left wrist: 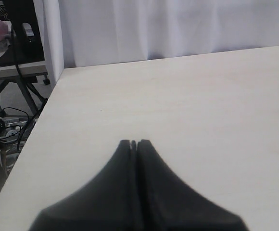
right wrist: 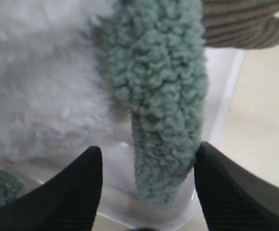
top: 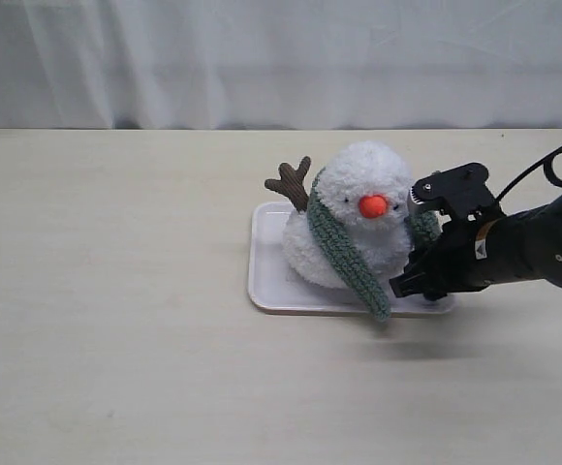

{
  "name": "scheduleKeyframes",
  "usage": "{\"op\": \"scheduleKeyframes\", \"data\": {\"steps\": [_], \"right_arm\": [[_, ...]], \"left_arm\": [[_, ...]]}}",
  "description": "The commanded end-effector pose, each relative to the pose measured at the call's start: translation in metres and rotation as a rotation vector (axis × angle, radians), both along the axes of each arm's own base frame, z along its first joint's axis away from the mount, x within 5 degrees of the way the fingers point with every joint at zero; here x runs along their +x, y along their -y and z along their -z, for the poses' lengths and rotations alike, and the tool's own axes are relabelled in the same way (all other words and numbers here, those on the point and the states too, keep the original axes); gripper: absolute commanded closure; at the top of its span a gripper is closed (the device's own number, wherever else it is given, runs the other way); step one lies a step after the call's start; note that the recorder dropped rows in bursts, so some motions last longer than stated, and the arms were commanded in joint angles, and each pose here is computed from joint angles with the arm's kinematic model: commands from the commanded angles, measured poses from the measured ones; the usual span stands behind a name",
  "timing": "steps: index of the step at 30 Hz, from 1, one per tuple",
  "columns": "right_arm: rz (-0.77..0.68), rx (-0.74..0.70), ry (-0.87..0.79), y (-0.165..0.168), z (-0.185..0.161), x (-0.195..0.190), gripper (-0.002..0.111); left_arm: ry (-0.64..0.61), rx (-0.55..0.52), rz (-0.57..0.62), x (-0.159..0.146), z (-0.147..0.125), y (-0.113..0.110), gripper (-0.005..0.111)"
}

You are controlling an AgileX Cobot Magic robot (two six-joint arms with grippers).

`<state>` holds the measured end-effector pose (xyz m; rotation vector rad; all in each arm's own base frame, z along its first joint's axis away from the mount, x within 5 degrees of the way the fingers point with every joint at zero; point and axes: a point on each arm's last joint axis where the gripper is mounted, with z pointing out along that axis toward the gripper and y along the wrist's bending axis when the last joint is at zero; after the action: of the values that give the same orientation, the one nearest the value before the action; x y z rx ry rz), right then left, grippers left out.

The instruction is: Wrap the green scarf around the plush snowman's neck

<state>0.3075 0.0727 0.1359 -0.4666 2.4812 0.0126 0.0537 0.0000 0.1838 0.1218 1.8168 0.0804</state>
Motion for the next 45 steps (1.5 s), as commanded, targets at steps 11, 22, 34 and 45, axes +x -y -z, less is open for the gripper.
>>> {"op": "scheduleKeyframes", "data": {"steps": [11, 22, 34, 45], "right_arm": [[0.015, -0.020, -0.027, 0.004, -0.002, -0.004, 0.104], [0.182, 0.070, -0.084, 0.008, -0.033, -0.020, 0.104], [0.001, 0.091, -0.151, -0.031, -0.032, -0.036, 0.104], [0.038, 0.166, -0.180, -0.035, -0.032, -0.037, 0.104]], "left_arm": [[0.010, -0.005, 0.000, 0.000, 0.000, 0.000, 0.107], [0.010, -0.005, 0.000, 0.000, 0.000, 0.000, 0.107], [0.010, -0.005, 0.000, 0.000, 0.000, 0.000, 0.107], [0.010, -0.005, 0.000, 0.000, 0.000, 0.000, 0.107]]}}
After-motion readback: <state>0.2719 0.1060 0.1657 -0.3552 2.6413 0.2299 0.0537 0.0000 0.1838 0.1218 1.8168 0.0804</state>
